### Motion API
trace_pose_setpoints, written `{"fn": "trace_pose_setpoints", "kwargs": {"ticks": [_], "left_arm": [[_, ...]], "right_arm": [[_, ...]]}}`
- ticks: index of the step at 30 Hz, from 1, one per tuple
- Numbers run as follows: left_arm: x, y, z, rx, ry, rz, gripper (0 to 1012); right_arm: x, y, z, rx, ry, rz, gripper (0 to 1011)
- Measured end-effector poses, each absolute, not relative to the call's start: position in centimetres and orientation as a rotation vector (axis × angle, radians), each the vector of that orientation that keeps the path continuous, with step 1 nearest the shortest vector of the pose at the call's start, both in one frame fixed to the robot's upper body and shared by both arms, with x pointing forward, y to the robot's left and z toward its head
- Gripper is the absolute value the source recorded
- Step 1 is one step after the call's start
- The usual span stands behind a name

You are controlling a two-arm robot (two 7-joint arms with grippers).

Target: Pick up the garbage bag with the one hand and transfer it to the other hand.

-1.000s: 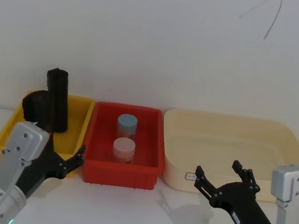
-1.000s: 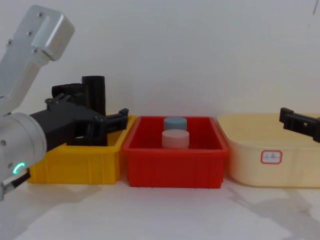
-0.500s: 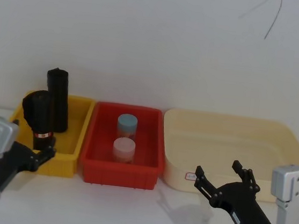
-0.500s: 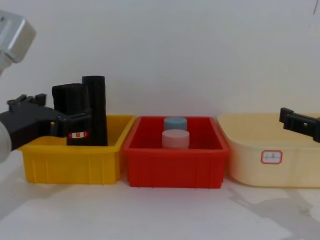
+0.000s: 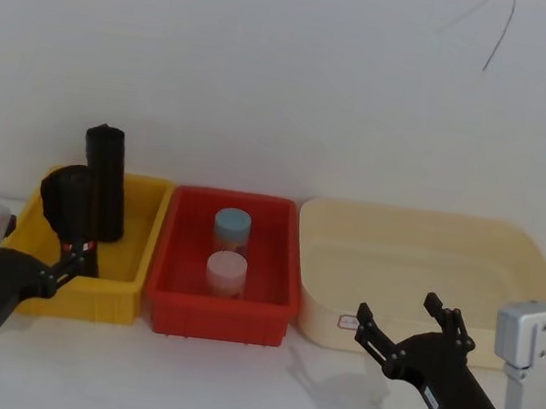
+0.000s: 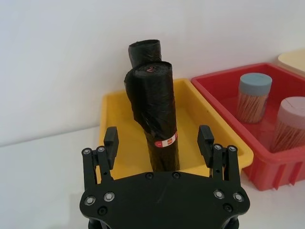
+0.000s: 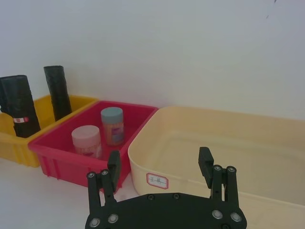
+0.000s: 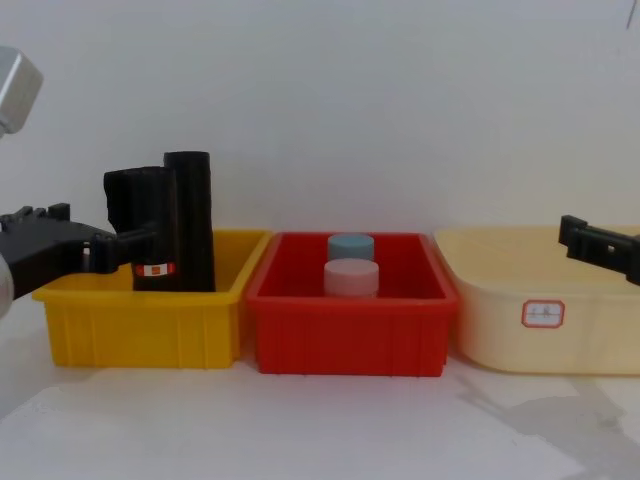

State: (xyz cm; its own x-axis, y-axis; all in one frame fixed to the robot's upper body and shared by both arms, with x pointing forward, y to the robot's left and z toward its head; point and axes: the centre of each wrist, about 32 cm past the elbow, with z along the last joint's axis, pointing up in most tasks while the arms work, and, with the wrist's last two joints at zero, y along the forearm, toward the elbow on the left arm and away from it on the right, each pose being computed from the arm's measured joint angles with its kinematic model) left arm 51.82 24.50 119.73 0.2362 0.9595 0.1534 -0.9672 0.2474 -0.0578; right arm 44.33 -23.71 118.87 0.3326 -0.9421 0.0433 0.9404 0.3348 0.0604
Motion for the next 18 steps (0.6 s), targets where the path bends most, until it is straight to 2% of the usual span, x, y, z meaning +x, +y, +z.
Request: {"fn": "trace_pose_setpoints", "kwargs": {"ticks": [5,18], "left_arm": [[53.1,24.4,119.5,0.025,-0.116,1.315,1001],[55.4,24.2,119.2,-0.029,-0.064,1.280,1002]], "right_arm": [[44.3,-23.7,118.9,0.026,-0.075,-1.230,1001],[44.3,-23.7,118.9,0.026,-0.075,-1.230,1001]]}}
